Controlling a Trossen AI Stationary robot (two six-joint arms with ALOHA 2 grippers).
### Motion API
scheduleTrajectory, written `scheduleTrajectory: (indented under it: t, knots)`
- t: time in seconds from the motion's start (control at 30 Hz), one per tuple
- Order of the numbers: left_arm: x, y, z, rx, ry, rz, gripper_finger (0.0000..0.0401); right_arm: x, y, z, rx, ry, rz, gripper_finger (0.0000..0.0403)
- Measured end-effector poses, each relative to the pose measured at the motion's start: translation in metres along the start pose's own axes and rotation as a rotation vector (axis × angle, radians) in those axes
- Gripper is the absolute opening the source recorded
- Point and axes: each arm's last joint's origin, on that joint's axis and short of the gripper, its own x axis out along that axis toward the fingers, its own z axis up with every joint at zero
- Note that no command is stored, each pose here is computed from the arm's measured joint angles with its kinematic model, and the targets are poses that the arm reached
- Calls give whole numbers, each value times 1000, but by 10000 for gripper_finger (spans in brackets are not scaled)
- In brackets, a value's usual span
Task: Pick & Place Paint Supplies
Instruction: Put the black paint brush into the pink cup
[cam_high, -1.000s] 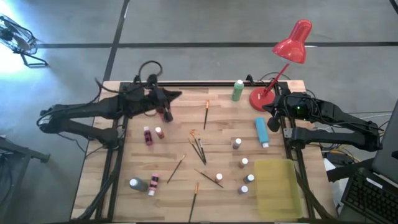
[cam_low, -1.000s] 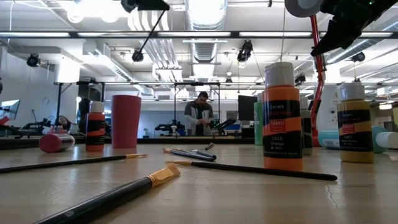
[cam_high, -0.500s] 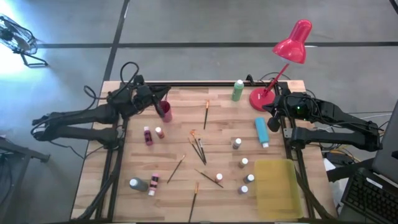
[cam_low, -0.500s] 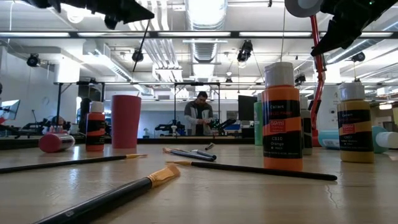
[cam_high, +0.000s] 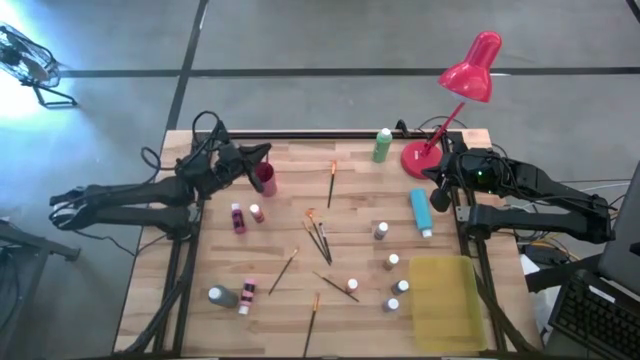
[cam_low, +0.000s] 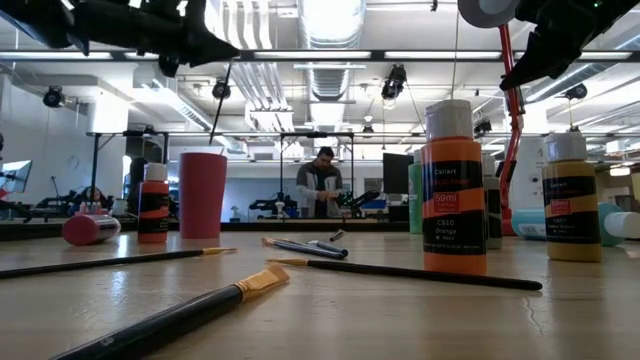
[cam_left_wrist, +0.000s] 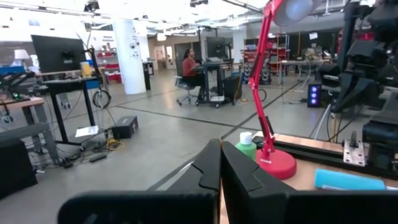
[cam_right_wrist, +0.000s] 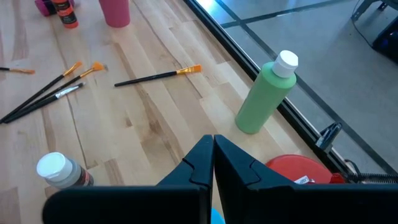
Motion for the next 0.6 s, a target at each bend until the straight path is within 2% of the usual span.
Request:
scheduleTrajectory:
  t: [0.6]
  knots:
    - [1, 8, -8, 6, 17, 44, 1, 0, 0, 0, 1, 0, 0, 8]
